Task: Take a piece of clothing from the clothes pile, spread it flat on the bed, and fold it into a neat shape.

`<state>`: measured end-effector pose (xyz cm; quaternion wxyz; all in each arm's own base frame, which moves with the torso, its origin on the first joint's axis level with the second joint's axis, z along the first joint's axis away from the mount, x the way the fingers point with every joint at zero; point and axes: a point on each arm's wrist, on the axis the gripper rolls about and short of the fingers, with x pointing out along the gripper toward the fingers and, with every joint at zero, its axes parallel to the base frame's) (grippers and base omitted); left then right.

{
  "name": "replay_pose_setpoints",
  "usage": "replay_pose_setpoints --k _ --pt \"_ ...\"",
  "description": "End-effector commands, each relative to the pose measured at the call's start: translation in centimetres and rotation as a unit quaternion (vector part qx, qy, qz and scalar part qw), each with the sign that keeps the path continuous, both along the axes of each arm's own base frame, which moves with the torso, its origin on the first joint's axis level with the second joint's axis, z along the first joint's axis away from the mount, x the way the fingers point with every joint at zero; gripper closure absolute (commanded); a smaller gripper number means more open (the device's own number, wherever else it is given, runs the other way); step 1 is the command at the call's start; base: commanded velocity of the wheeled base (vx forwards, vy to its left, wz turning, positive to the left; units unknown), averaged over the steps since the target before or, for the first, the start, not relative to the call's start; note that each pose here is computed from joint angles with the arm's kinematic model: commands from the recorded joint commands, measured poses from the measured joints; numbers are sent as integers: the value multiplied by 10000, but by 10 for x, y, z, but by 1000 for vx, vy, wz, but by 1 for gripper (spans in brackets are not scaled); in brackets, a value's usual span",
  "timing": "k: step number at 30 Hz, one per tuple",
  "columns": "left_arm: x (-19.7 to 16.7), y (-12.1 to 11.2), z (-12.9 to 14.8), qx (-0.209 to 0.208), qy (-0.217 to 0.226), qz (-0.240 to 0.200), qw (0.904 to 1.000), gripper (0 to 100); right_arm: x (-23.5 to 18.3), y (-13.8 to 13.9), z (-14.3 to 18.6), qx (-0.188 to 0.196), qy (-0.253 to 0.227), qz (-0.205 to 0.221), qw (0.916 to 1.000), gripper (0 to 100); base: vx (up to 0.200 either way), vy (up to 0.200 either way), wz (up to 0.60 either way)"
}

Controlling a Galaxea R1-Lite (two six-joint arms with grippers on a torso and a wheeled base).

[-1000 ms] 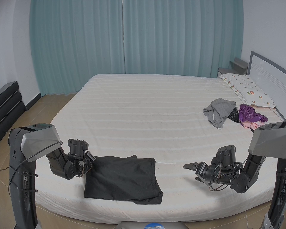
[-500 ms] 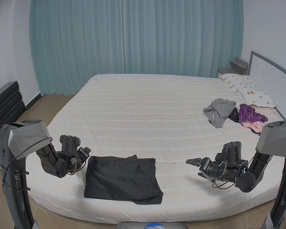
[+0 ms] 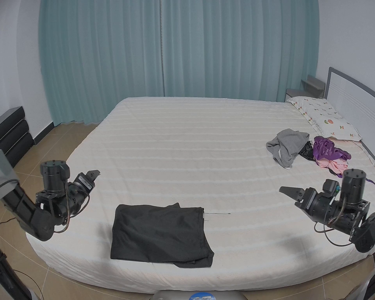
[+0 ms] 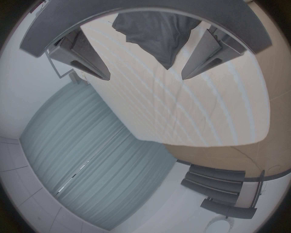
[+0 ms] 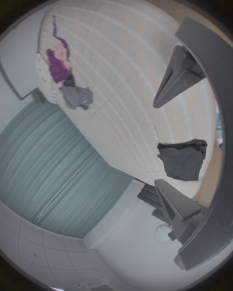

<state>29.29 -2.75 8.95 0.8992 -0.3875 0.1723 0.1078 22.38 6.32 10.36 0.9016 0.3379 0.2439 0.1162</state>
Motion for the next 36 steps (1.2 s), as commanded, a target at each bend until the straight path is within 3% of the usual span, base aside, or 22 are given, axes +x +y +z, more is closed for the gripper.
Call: replay_pose_setpoints --k 1,2,5,10,15,24,29,36 --pt "-57 7 52 164 -937 -67 9954 0 -49 -25 31 -525 -880 -446 9937 0 0 0 0" --pt "-74 9 62 322 -1138 -106 9929 0 -63 -31 36 -849 -1162 -589 9878 0 0 0 0" --pt "-98 11 74 662 -1416 -198 9875 0 -84 -39 40 -1316 -1567 -652 9767 0 0 0 0" --pt "-130 13 87 1141 -1819 -258 9763 0 -111 -51 42 -1862 -1929 -860 9595 0 0 0 0" --pt "-159 17 94 1555 -2013 -160 9670 0 -144 -56 44 -2157 -2217 -902 9467 0 0 0 0" --pt "-221 25 105 2149 -2314 -52 9488 0 -202 -60 45 -2568 -2481 -710 9314 0 0 0 0" --pt "-260 30 102 2776 -2486 71 9280 0 -235 -63 45 -2961 -2558 -628 9181 0 0 0 0" --pt "-292 33 92 3246 -2590 235 9094 0 -262 -66 36 -3378 -2609 -664 9019 0 0 0 0"
